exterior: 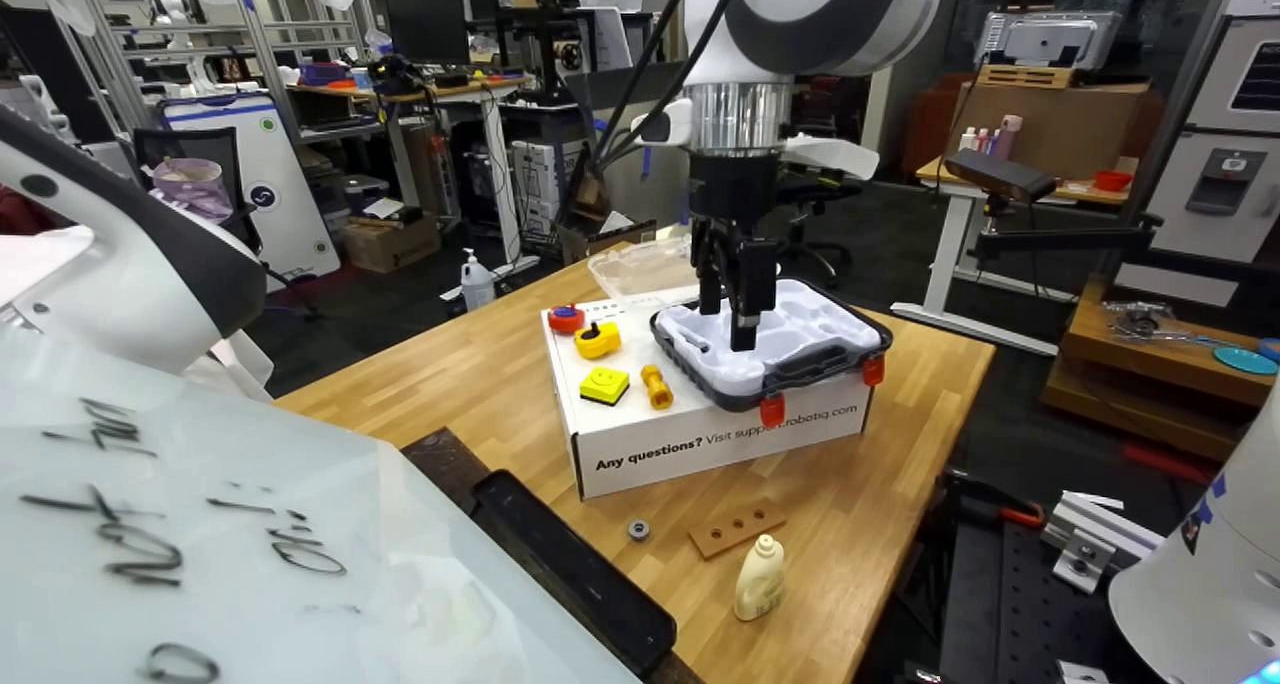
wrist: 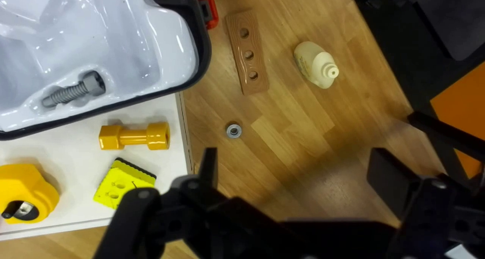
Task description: Remove the object from the tool box and put it on the box
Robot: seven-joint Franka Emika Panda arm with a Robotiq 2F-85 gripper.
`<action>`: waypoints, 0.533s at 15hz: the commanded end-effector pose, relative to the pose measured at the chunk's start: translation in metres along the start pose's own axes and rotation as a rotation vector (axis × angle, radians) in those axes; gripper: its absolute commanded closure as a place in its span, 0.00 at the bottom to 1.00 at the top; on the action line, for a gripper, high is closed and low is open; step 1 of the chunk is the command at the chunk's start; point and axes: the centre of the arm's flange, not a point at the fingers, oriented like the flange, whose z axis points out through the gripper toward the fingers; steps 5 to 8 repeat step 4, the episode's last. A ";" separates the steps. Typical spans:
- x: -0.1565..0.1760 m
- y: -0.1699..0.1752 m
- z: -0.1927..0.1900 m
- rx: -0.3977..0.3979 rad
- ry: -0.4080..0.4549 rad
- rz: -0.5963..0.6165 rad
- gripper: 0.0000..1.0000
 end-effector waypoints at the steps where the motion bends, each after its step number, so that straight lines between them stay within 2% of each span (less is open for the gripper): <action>1: 0.001 0.002 0.003 0.005 -0.005 0.001 0.00; 8: 0.003 0.004 0.005 0.007 -0.006 0.002 0.00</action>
